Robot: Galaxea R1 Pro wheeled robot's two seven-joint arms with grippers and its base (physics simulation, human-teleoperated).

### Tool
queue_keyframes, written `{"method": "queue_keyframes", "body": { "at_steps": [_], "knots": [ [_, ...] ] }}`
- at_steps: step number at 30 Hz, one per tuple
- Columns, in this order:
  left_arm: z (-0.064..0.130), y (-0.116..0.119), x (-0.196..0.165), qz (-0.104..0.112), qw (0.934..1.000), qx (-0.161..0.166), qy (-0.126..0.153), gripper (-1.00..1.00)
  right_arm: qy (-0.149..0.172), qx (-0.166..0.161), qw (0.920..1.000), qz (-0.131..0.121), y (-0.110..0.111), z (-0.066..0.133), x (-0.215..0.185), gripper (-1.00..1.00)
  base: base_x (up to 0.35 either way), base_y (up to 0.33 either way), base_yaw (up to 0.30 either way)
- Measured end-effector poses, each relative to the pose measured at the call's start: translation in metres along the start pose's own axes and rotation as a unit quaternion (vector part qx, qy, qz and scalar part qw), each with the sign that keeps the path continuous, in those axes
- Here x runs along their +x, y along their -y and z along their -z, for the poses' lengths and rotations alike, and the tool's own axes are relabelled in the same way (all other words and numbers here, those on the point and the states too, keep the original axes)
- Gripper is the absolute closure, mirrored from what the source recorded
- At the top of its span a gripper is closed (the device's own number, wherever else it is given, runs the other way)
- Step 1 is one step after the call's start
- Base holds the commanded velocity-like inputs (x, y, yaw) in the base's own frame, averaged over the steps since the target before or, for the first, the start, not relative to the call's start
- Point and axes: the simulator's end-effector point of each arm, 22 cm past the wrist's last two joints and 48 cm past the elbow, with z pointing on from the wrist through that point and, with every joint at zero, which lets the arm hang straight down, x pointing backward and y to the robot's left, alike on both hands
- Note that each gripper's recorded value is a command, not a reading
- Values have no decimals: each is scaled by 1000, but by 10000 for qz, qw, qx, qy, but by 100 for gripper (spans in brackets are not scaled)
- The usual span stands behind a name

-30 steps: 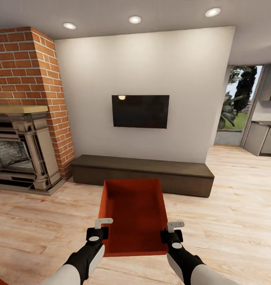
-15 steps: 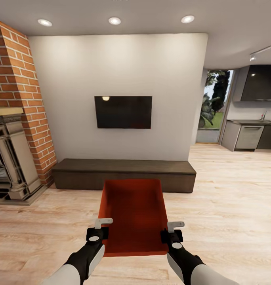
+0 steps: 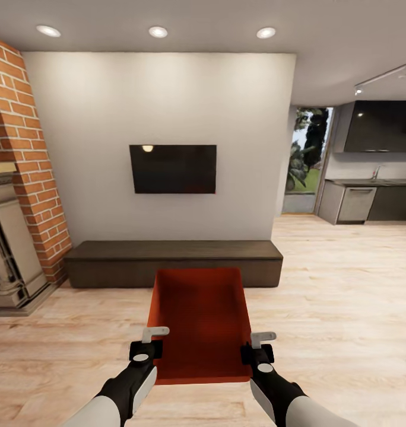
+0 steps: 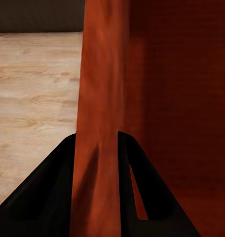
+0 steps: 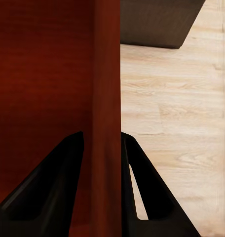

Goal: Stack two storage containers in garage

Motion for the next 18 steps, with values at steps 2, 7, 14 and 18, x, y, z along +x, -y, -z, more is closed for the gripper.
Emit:
{"method": "queue_keyframes", "body": {
  "at_steps": [2, 7, 14, 18],
  "knots": [
    [0, 0, 0, 1, 10000, 0, 2, 100, 2, 0, 10000, 1, 0, 0, 0, 100, 0, 0, -270],
    [1, 0, -1, 4, 10000, -1, 11, 100, 11, 1, 10000, 1, 0, 1, -1, 100, 0, 0, -280],
    [1, 0, -3, 8, 10000, -1, 26, 100, 27, 2, 10000, 1, 0, 1, -3, 100, 0, 0, -283],
    [2, 0, -4, 10, 10000, -1, 36, 100, 37, 4, 10000, 0, 1, 2, -4, 100, 0, 0, -283]
  ]
}}
